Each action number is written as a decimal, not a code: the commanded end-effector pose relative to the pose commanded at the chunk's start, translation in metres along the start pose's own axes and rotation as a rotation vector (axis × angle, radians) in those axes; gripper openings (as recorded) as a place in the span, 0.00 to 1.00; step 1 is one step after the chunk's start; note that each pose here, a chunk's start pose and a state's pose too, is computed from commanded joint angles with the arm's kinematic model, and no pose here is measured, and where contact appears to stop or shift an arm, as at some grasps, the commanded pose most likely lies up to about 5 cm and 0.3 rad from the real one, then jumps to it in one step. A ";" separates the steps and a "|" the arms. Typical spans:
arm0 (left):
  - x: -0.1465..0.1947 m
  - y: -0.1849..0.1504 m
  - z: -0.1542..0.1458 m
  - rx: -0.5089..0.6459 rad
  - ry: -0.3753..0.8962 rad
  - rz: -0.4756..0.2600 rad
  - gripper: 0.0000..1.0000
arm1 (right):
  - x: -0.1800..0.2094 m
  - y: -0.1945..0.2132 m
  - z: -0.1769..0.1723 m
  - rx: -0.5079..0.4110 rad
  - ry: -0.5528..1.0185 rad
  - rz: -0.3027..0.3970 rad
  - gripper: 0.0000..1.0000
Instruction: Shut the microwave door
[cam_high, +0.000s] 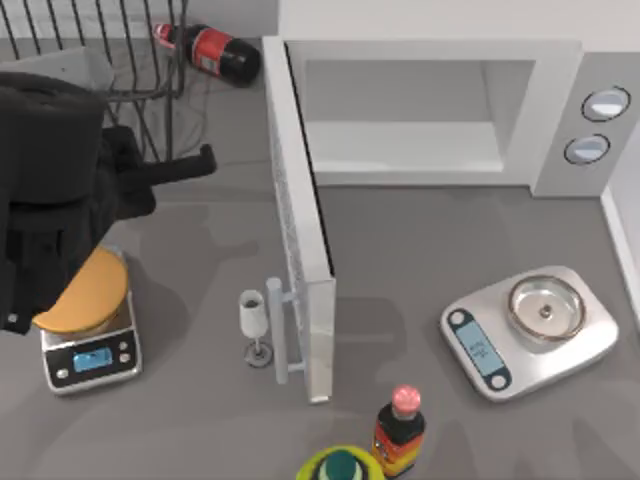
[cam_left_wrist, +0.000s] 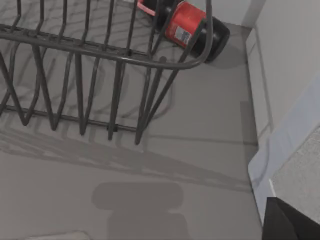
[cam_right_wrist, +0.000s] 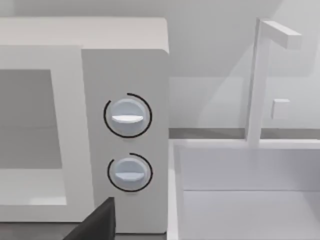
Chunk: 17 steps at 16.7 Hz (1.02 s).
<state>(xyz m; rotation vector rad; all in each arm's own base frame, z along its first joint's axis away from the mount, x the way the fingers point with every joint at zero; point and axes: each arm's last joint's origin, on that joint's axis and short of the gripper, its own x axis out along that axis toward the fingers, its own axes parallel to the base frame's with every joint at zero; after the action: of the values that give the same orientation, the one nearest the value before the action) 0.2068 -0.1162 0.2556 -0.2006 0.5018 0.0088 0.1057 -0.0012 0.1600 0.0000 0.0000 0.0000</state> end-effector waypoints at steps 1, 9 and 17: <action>0.006 0.000 -0.009 0.006 0.009 0.006 0.00 | 0.000 0.000 0.000 0.000 0.000 0.000 1.00; 0.034 0.003 -0.110 0.199 0.283 0.052 0.00 | 0.000 0.000 0.000 0.000 0.000 0.000 1.00; 0.032 0.008 -0.103 0.181 0.228 0.129 0.00 | 0.000 0.000 0.000 0.000 0.000 0.000 1.00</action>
<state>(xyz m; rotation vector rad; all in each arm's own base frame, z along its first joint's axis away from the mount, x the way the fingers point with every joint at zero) 0.1857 -0.1299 0.1507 0.0088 0.7390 0.0669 0.1057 -0.0012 0.1600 0.0000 0.0000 0.0000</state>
